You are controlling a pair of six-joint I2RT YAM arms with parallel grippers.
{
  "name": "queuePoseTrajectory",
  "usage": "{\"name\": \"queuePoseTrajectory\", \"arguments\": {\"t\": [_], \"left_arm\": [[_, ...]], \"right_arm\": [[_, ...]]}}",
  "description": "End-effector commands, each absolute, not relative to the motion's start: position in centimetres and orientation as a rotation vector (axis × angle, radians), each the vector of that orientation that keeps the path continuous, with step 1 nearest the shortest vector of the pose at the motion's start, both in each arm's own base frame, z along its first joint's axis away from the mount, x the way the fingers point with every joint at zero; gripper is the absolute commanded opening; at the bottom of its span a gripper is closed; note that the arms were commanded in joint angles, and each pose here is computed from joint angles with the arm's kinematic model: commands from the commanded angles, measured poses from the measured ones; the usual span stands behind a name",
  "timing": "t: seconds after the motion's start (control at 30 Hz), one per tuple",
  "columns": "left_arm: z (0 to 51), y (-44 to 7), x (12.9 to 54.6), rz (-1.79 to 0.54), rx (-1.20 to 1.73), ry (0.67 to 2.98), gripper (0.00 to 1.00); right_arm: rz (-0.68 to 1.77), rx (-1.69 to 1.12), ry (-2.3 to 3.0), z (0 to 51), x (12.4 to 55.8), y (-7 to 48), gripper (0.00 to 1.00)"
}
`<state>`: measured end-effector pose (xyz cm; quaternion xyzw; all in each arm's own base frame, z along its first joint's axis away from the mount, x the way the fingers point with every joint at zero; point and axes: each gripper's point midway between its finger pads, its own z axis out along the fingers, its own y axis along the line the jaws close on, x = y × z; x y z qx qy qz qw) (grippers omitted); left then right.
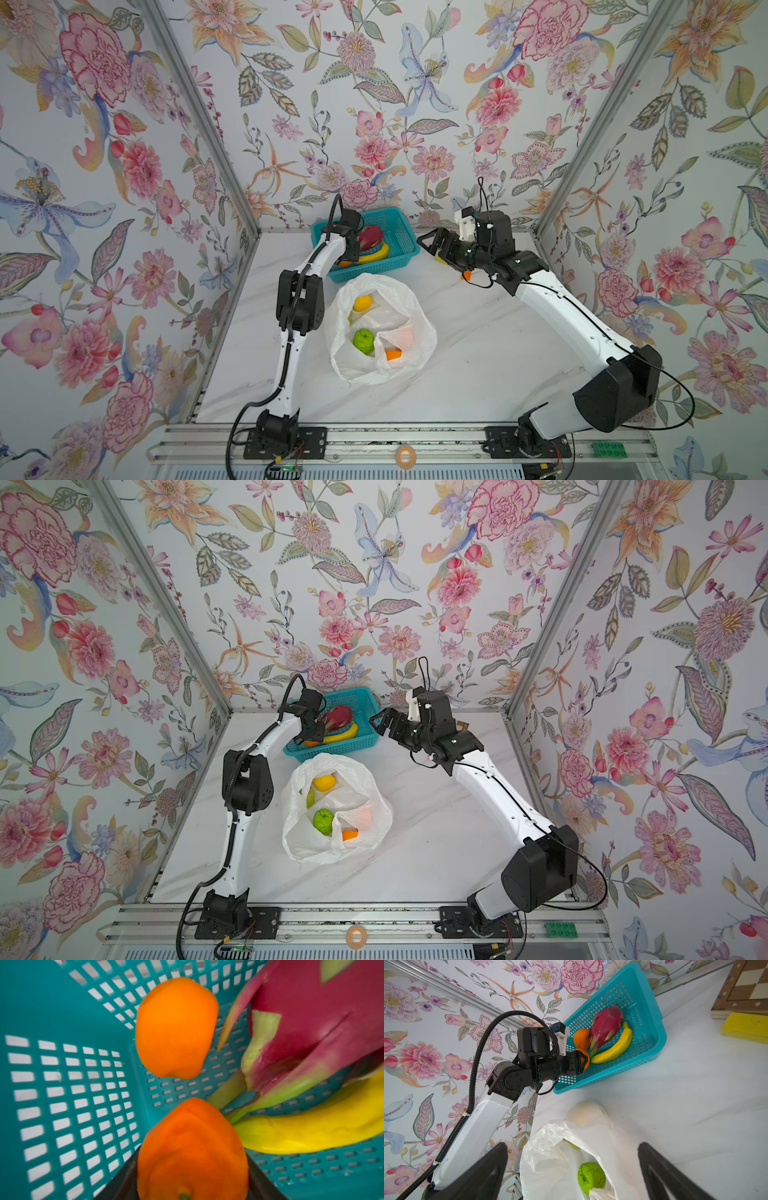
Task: Untie the knot of the plastic bag and take out the fruit
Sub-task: 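Carry the orange into the teal basket with the left gripper while the right withdraws, then move the left gripper to the bag rim while the right gripper reaches into the bag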
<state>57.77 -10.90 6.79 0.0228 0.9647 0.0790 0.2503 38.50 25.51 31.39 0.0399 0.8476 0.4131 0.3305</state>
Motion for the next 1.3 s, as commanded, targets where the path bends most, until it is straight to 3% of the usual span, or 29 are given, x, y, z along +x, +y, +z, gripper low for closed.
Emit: {"name": "queuePoseTrajectory", "arguments": {"t": [0.0,0.13,0.27,0.43,0.9,1.27], "left_arm": [[5.9,-9.8,57.9,0.244,0.036,2.647,0.57],[5.8,-9.9,58.2,0.237,0.053,2.641,0.62],[7.0,-10.3,58.4,0.209,0.066,2.618,0.83],[9.6,-10.3,58.3,0.190,0.053,2.574,0.96],[22.4,-11.0,54.7,0.033,0.065,2.385,0.95],[30.3,-12.6,45.3,-0.189,0.206,2.253,0.94]], "right_arm": [[1.079,0.093,2.211,31.9,37.7,25.0,0.99],[1.081,0.092,2.209,32.0,37.5,24.9,0.99],[1.083,0.095,2.206,32.2,37.4,24.8,0.99],[1.083,0.118,2.201,32.4,37.3,24.6,0.99],[1.008,0.070,2.171,32.7,35.8,25.2,0.99],[0.947,-0.243,2.136,31.9,31.9,31.0,0.99]]}}
